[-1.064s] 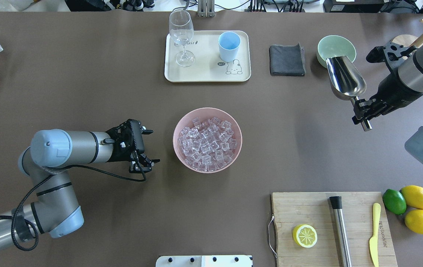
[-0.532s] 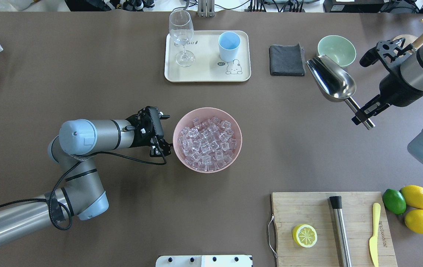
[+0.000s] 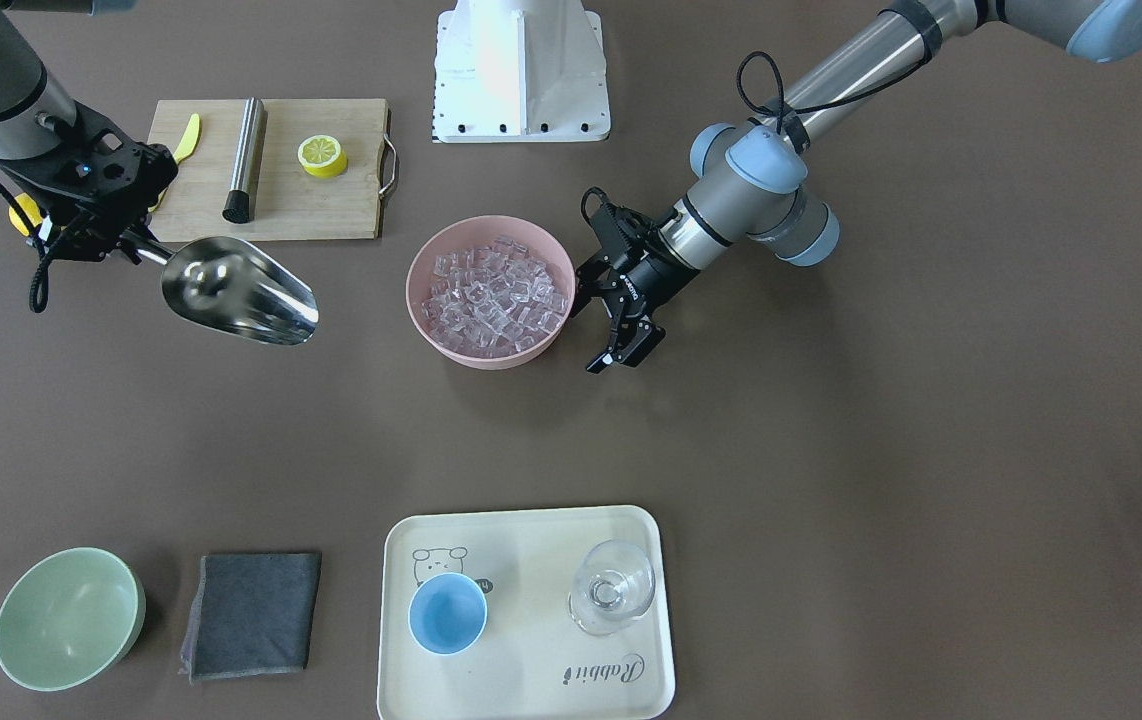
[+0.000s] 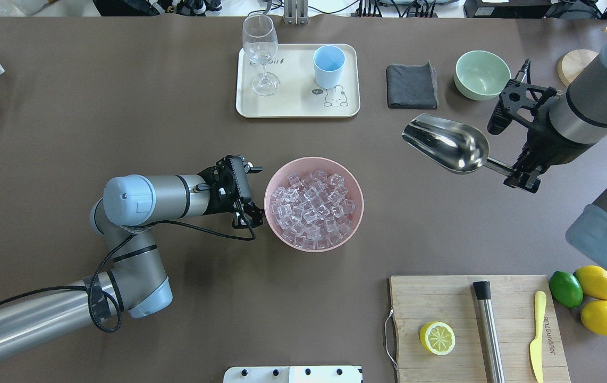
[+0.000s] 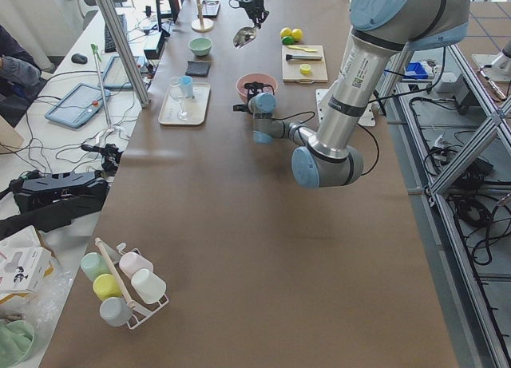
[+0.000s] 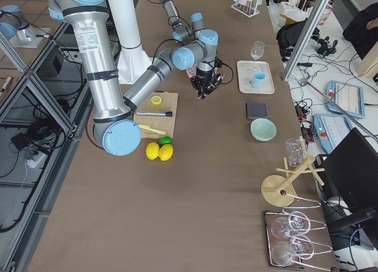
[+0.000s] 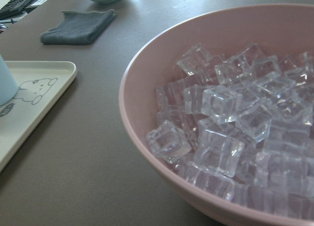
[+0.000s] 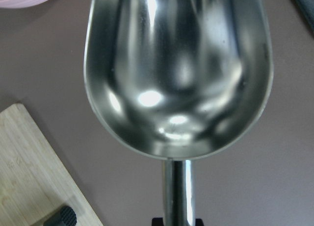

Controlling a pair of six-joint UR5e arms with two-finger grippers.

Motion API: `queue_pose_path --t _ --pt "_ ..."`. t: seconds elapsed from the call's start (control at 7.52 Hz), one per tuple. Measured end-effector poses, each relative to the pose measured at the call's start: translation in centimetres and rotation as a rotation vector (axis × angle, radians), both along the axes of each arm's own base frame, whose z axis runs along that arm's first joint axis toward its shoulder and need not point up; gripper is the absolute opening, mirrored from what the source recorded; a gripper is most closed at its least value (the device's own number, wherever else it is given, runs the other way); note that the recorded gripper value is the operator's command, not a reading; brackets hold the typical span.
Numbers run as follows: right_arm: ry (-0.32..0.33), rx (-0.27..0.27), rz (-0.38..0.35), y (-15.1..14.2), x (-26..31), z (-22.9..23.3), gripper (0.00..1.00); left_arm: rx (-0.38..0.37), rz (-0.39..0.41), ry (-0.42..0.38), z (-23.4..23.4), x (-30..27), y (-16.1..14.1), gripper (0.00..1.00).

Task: Put ice in cup with scoop
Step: 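Lift the scoop with the right gripper while the left gripper grasps the pink bowl rim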

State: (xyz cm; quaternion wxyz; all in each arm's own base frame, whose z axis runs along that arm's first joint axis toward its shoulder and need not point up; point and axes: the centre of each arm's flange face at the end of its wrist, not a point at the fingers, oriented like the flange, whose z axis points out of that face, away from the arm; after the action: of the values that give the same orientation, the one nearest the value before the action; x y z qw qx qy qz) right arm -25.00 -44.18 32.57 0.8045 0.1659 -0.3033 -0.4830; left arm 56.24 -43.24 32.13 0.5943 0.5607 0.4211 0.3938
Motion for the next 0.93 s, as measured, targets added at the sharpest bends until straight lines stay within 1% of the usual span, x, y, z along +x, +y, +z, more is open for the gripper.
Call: queue_pose_path --t 0.13,0.27,0.4,0.53,0.8,0.93 --pt "0.053 0.059 -0.069 0.4 -0.5 -1.3 0.0 0.001 0.035 0.005 0.1 0.5 0.9 0.98" --pt "0.078 0.085 -0.111 0.9 -1.2 -1.8 0.0 0.0 0.074 0.005 0.3 0.9 1.6 0.98" --pt "0.087 0.094 -0.13 1.1 -1.6 -2.1 0.0 -0.008 0.118 0.007 0.4 1.1 2.3 0.98" --pt "0.089 0.093 -0.134 1.1 -1.9 -2.3 0.0 -0.03 0.153 0.015 0.3 1.4 2.9 0.98" --pt "0.103 0.085 -0.14 0.6 -2.5 -3.3 0.0 -0.05 0.178 0.027 -0.3 1.9 3.2 0.98" --pt "0.116 0.091 -0.161 0.4 -2.7 -4.0 0.0 -0.054 0.174 0.031 -0.7 2.1 3.0 0.98"
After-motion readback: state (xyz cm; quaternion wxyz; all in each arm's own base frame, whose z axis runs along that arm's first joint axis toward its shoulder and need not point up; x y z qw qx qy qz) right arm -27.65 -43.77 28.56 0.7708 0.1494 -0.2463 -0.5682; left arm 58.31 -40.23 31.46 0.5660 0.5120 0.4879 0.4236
